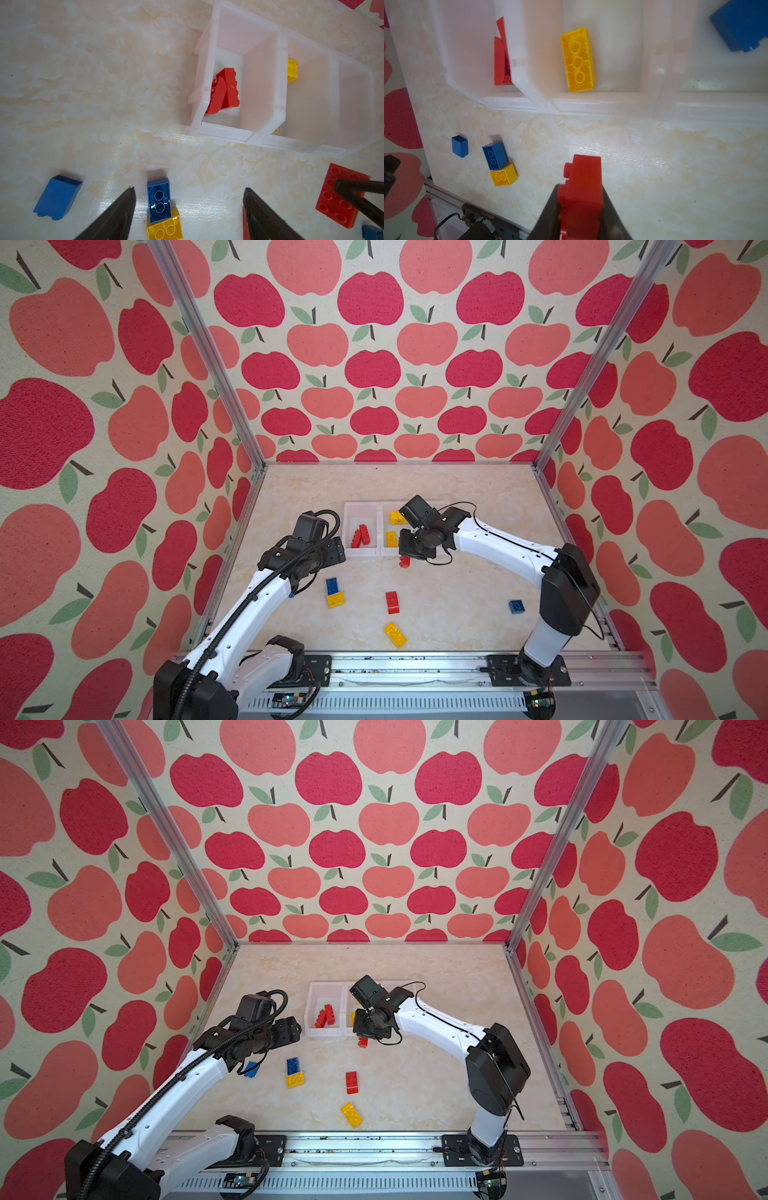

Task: Sort the legos into containers by color
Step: 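Carry the red 2x4 brick into the compartment nearest the left arm, release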

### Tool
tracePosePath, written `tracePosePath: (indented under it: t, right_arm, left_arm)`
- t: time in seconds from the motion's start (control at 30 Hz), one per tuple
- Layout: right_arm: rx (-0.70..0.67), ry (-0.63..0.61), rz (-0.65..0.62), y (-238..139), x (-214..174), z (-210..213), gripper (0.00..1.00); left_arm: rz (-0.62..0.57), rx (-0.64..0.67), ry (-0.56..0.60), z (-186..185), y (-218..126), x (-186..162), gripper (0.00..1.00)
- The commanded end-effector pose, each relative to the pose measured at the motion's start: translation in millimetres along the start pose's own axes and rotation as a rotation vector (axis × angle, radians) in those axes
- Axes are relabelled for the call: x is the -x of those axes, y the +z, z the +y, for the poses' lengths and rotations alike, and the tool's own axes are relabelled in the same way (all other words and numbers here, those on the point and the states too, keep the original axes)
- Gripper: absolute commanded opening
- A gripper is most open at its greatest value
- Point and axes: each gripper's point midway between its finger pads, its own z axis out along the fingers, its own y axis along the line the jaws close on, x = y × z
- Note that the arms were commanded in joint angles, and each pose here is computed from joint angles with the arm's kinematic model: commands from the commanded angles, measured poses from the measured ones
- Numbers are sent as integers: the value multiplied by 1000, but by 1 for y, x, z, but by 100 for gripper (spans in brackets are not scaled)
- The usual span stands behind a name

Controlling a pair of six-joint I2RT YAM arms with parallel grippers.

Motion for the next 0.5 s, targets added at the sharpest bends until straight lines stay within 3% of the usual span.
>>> tracePosePath:
  t: [0.0, 0.17, 0.47]
  right_arm:
    - [-15, -176, 41, 0, 0, 14, 27]
    - [-7, -290, 26, 5, 19, 42, 27]
    - [-34, -383, -8, 24, 56, 70, 27]
  left_arm:
    - [22, 0, -23, 5, -1, -9, 84]
    - [15, -2, -34, 8, -3, -10, 84]
    - [11, 2, -45, 12, -6, -11, 85]
